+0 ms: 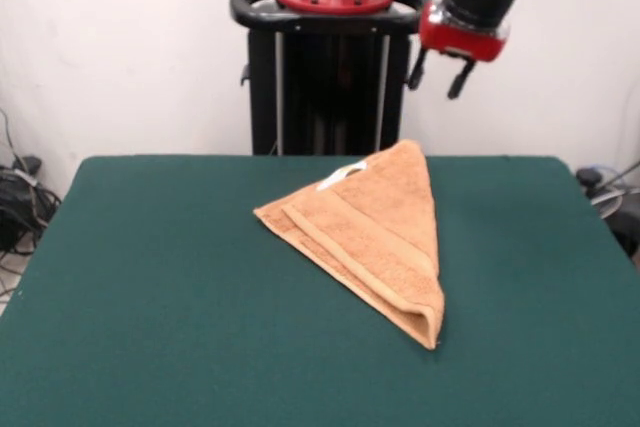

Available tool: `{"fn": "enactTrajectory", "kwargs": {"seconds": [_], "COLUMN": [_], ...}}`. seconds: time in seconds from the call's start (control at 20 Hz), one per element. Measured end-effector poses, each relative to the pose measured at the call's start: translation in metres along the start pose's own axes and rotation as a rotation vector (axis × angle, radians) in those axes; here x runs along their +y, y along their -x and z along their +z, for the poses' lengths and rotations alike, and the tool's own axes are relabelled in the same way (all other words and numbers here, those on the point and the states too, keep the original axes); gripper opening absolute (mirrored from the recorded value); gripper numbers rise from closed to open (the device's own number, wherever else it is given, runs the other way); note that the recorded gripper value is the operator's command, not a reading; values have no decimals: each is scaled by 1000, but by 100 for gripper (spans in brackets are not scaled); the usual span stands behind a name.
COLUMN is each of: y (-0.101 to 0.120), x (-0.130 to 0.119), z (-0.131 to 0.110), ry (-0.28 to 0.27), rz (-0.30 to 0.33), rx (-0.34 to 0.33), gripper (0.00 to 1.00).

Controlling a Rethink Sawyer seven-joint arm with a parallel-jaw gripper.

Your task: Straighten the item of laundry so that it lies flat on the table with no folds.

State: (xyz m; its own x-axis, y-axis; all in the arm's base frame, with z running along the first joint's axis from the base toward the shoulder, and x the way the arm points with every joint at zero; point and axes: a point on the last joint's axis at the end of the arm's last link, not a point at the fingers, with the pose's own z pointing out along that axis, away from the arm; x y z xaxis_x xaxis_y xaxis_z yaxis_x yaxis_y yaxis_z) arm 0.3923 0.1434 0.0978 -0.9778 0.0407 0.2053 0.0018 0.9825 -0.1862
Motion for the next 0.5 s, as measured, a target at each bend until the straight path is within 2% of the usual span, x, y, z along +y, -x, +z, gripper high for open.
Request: {"fn": "enactTrajectory", "kwargs": {"seconds": [0.1, 0.25, 0.5], "y": [6, 18, 22], "x": [-8, -39, -78], "z": [10, 53, 107], "ry": [0, -14, -4], "rz": [-21, -102, -193], "rx": [-14, -62, -100], "gripper": [100, 100, 100]}}
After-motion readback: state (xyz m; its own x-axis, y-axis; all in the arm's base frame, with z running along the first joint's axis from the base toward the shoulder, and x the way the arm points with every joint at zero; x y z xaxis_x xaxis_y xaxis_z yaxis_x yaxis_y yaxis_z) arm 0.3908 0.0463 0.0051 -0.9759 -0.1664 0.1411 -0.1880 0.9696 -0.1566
